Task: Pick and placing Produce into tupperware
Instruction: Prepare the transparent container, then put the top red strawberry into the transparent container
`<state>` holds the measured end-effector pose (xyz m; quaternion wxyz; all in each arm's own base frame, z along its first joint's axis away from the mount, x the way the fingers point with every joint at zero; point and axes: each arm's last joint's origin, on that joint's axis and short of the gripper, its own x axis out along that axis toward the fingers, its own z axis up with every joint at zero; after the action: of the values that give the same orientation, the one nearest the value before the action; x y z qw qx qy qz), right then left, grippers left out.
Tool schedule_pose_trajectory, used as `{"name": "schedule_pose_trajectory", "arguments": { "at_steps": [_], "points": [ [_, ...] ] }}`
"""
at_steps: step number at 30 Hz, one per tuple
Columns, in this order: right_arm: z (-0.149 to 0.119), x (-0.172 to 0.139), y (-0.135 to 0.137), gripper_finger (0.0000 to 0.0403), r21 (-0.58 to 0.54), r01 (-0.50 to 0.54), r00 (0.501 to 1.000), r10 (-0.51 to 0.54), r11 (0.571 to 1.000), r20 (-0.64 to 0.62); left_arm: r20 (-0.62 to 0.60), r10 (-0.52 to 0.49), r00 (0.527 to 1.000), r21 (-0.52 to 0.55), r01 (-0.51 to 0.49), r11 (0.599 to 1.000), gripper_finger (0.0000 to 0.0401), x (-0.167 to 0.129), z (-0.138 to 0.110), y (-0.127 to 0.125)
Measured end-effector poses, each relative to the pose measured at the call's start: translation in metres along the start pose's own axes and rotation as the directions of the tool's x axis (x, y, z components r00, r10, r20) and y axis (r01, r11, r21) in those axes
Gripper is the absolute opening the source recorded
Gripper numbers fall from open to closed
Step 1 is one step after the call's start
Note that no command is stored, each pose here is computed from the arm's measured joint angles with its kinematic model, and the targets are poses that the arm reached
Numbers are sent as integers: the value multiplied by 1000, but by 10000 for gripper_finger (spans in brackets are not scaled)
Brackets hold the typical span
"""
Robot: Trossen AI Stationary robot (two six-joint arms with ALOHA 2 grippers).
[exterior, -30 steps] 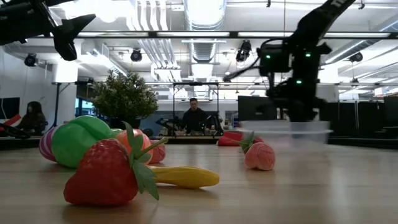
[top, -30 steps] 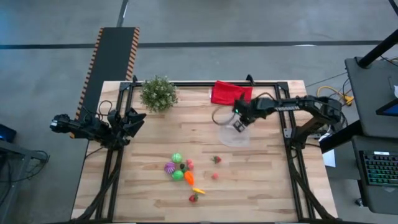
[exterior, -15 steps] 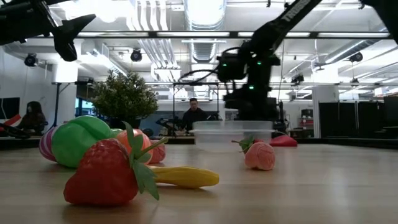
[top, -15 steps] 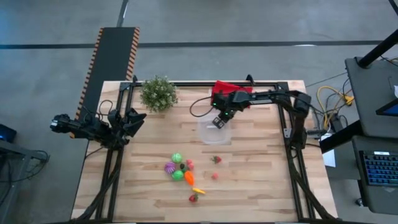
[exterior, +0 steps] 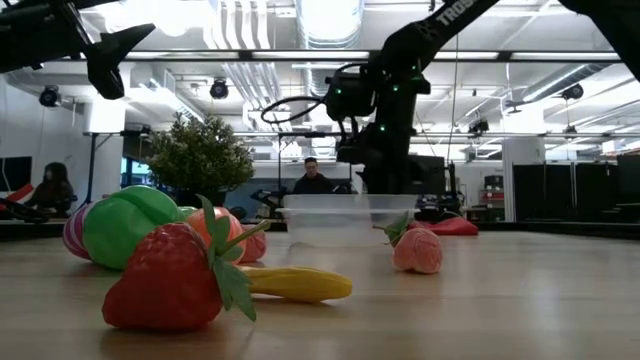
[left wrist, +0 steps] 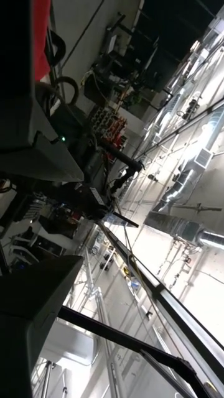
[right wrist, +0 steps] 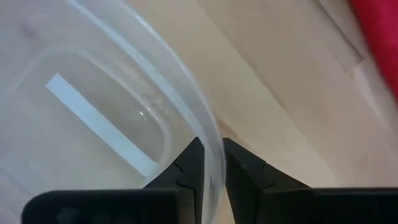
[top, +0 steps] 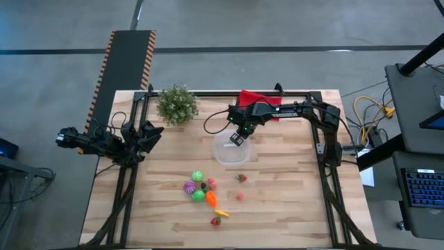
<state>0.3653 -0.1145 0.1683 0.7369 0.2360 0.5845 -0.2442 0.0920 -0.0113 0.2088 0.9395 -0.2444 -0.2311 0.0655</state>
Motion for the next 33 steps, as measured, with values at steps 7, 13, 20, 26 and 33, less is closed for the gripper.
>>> {"name": "schedule_pose_trajectory", "arguments": {
  "at_steps": [7,13,20,26,33],
  "points": [
    [-4,-2,4,88,5,3,1000,-3,1000,-1,-2,1,1000,1,-1,1000,192,0,0,0],
    [-6,-9,3,154,14,19,1000,-19,1000,0,-2,0,1000,1,0,1000,192,0,0,0],
    [-9,-52,3,214,-39,60,991,-54,997,126,0,0,1000,0,0,1000,192,0,0,0],
    [-38,-83,32,230,-273,-2,989,42,962,139,-4,1,1000,3,-1,1000,192,0,0,0],
    [-93,-93,79,224,-488,52,983,41,871,178,-7,0,1000,4,0,1000,192,0,-1,0]
  ]
}}
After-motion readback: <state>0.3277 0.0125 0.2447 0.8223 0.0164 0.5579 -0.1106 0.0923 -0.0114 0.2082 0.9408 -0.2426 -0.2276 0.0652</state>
